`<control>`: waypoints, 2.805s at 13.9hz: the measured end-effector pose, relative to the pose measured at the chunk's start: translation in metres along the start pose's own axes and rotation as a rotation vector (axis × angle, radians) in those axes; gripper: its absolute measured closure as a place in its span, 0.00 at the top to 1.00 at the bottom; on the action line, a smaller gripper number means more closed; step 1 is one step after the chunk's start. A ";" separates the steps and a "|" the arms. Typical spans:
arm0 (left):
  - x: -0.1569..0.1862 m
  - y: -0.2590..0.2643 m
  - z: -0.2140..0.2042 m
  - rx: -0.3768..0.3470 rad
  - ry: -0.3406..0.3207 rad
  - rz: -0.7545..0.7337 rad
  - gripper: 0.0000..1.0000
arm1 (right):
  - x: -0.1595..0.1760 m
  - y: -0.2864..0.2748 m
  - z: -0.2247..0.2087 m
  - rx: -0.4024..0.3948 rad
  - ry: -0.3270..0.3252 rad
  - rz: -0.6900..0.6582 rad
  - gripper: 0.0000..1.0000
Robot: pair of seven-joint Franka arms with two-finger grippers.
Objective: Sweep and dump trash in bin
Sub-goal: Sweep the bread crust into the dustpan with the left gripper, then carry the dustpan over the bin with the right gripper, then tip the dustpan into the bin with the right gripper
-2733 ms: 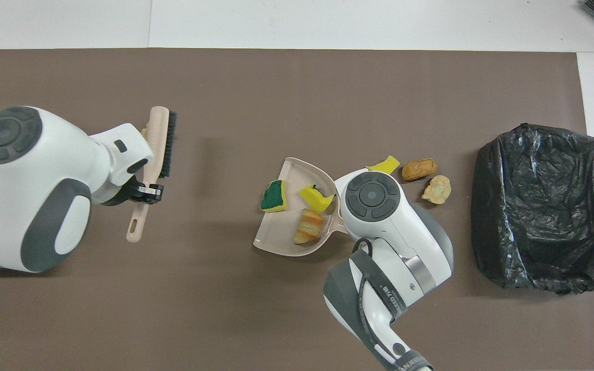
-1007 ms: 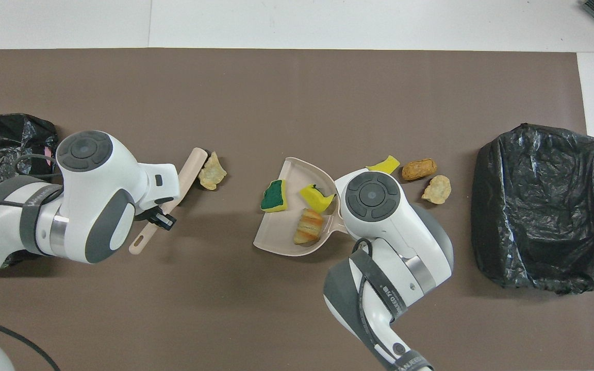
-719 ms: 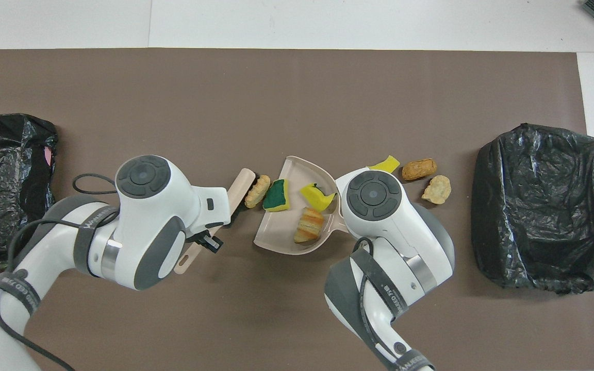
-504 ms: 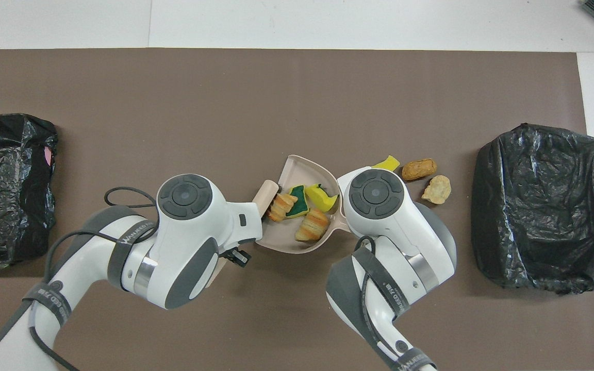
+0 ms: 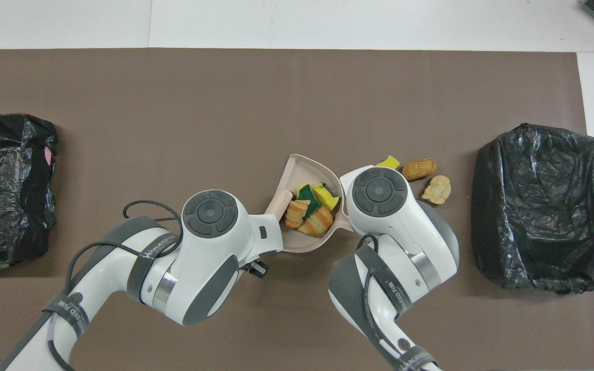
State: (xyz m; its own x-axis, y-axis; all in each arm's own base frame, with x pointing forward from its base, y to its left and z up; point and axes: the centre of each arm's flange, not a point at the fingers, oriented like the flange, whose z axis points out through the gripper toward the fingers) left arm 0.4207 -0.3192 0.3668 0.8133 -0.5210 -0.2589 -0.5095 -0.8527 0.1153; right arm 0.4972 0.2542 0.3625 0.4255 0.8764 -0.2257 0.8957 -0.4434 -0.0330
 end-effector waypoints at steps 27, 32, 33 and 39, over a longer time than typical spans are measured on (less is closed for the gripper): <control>-0.155 0.189 0.076 0.074 0.102 -0.526 0.26 | -0.343 0.169 -0.112 0.014 0.079 0.283 0.32; -0.157 0.194 0.080 0.029 0.056 -0.557 0.26 | -0.488 0.191 -0.086 -0.008 -0.032 0.286 0.32; -0.157 0.195 0.081 0.026 0.052 -0.560 0.26 | -0.506 0.191 -0.084 -0.023 -0.080 0.277 0.32; -0.156 0.194 0.082 0.025 0.050 -0.530 0.26 | -0.529 0.187 -0.083 -0.111 -0.351 0.143 0.32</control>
State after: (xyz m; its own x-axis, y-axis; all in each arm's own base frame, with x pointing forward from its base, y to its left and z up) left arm 0.1720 -0.4006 0.3511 0.9731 -0.0202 -0.2297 -0.0306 -0.9987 -0.0417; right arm 0.4501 -0.2762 0.5565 0.4946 0.6808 -0.5402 0.8472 -0.5165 0.1247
